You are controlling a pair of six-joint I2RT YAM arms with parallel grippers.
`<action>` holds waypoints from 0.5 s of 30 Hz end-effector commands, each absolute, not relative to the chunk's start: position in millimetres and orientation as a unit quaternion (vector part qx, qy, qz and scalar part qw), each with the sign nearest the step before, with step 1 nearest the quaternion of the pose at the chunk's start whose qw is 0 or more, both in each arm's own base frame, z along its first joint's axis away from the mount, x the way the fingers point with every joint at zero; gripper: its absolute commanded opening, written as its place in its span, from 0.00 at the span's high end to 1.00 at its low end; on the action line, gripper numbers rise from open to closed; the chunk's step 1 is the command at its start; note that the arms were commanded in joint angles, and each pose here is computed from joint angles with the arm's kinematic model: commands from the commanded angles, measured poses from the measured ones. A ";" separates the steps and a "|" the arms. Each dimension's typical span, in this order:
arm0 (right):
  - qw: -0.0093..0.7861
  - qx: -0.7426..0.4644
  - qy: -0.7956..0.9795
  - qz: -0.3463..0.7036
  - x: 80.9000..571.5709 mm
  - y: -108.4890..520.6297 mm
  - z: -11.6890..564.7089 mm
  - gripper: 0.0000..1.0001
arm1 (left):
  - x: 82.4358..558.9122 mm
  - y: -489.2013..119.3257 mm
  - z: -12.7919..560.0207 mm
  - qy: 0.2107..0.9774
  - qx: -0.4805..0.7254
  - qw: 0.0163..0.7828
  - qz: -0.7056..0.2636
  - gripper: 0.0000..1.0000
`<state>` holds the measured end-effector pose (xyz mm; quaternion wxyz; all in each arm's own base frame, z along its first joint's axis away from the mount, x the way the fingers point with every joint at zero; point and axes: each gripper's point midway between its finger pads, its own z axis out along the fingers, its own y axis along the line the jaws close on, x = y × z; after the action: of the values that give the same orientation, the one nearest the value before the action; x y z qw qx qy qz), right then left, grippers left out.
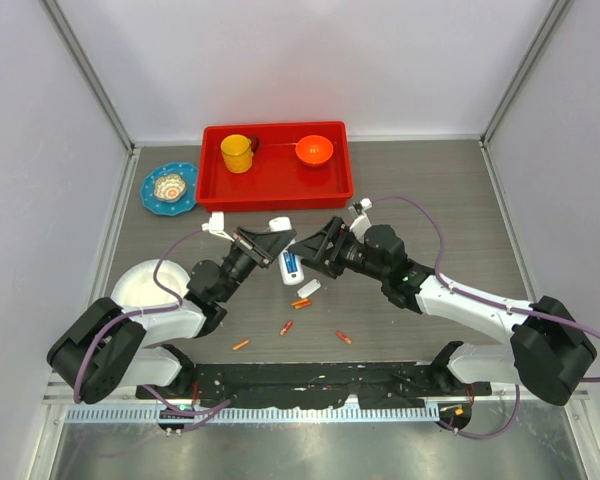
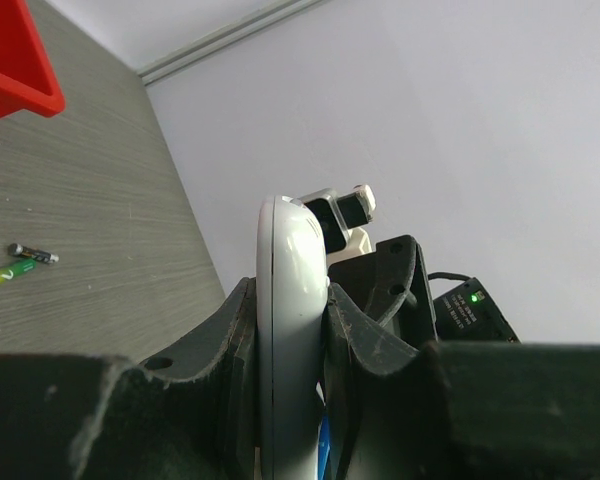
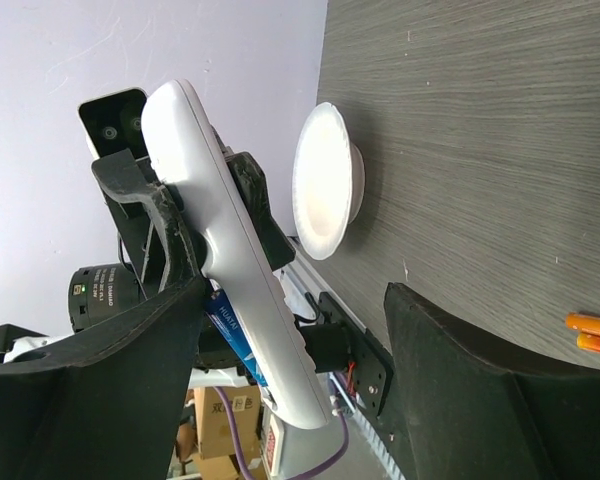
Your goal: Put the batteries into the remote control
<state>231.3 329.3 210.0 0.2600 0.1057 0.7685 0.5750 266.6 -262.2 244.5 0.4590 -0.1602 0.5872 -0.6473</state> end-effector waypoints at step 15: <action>0.257 0.081 0.795 0.543 225.6 326.6 185.6 0.26 | 247.7 -244.7 351.8 0.427 -0.121 0.518 -0.731 1.00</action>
<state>230.8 329.1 208.8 0.2663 0.0944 0.7703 0.5717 268.9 -263.9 244.8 0.4569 -0.1619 0.5905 -0.6453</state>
